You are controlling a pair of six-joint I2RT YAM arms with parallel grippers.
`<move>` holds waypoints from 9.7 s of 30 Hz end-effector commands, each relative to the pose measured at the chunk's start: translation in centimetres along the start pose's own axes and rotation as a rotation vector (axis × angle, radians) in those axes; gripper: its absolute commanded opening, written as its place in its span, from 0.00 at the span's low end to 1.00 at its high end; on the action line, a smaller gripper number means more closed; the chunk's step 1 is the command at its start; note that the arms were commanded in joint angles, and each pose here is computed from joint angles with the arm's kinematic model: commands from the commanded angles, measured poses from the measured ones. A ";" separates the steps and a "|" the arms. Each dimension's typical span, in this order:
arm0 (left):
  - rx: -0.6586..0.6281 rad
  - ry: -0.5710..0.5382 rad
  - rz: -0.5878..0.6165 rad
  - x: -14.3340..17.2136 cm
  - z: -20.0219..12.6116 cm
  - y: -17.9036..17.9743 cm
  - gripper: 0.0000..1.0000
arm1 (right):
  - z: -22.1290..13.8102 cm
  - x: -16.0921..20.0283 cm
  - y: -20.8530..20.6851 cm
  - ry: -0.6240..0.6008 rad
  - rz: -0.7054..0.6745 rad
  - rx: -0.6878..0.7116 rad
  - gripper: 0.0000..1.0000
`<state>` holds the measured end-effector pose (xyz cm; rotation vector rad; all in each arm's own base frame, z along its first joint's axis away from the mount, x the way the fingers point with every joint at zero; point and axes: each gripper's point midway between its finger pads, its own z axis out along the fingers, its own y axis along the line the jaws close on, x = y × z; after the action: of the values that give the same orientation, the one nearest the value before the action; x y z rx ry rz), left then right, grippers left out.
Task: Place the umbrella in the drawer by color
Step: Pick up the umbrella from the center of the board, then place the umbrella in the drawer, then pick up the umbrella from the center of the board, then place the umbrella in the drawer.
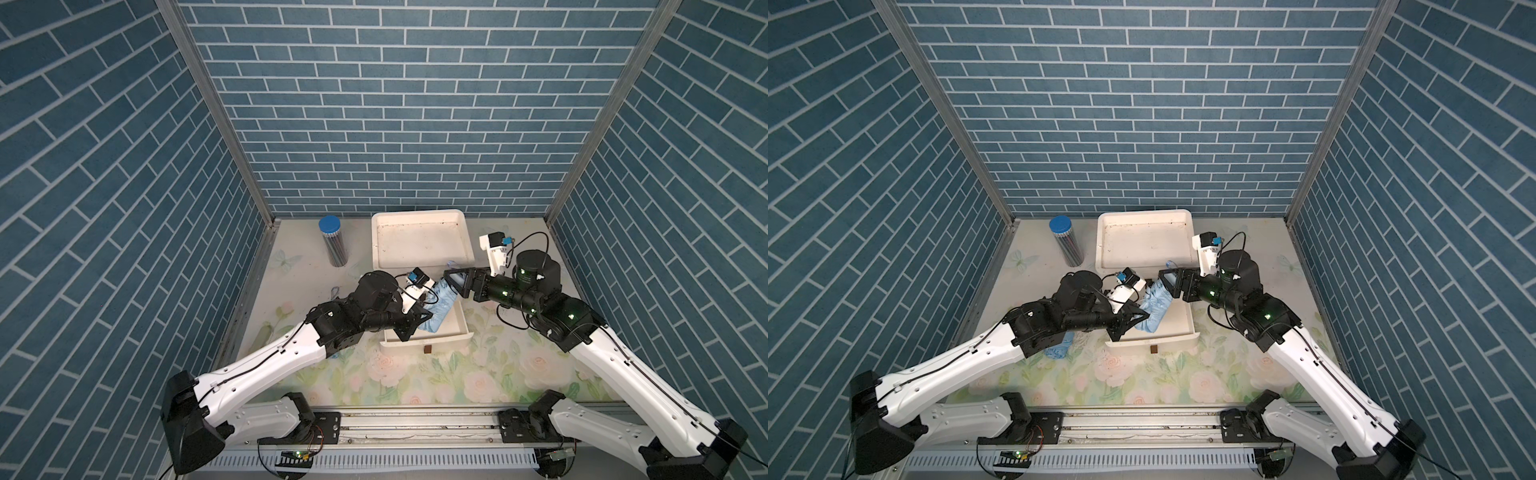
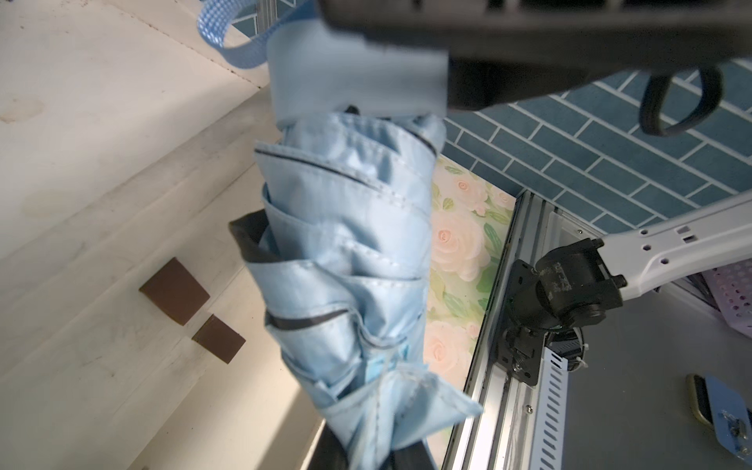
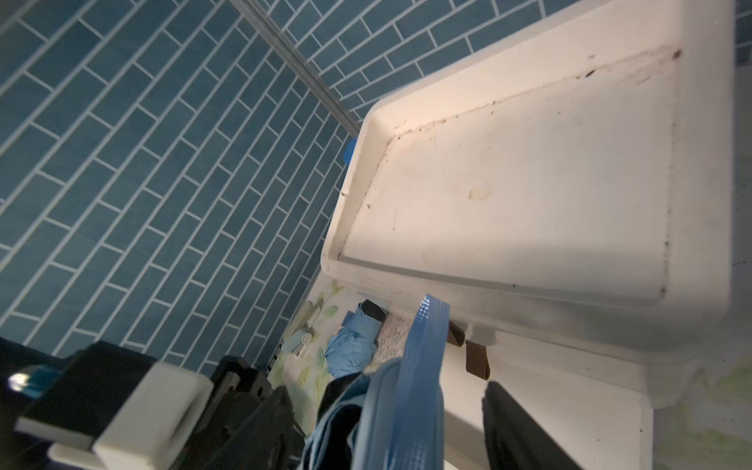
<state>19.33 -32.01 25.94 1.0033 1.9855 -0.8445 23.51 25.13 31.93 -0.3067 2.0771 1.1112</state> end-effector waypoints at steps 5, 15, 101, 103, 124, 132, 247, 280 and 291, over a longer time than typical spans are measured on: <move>-0.056 -0.045 0.112 -2.6 -1.4 0.2 0.01 | -0.4 1.6 0.6 0.057 -0.030 -0.056 0.53; -0.090 -0.032 0.117 -2.1 -0.7 0.9 0.27 | -0.2 2.2 0.2 0.021 -0.003 -0.083 0.00; -1.128 -0.022 -1.014 24.8 -9.0 23.0 0.40 | 3.5 16.0 -9.7 -0.075 0.047 0.473 0.91; -1.129 -0.024 -1.010 24.7 -9.1 23.0 0.31 | 3.7 15.3 -8.3 -0.070 0.017 0.426 0.89; -1.013 -0.259 -0.581 4.9 -17.5 19.2 0.00 | 4.9 7.6 6.6 0.111 -0.113 -0.122 0.69; -0.475 -0.290 -0.209 -4.2 -15.9 10.5 0.00 | 3.1 3.6 8.8 0.063 -0.142 -0.242 0.85; -0.547 -0.500 -0.382 -3.6 -12.9 11.2 0.84 | 4.8 10.6 -6.6 -0.290 0.474 -0.025 0.04; -0.611 -0.389 -0.371 -2.2 -10.9 12.7 0.84 | 11.1 15.6 -11.5 0.119 -0.076 0.442 0.41; -0.597 -0.374 -0.372 -2.0 -10.2 12.6 0.84 | 12.9 17.1 -14.0 0.131 -0.143 0.595 0.49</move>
<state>27.64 -18.35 29.51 0.1088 1.9418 -0.5182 24.76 29.27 7.01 -0.2163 2.3632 0.4484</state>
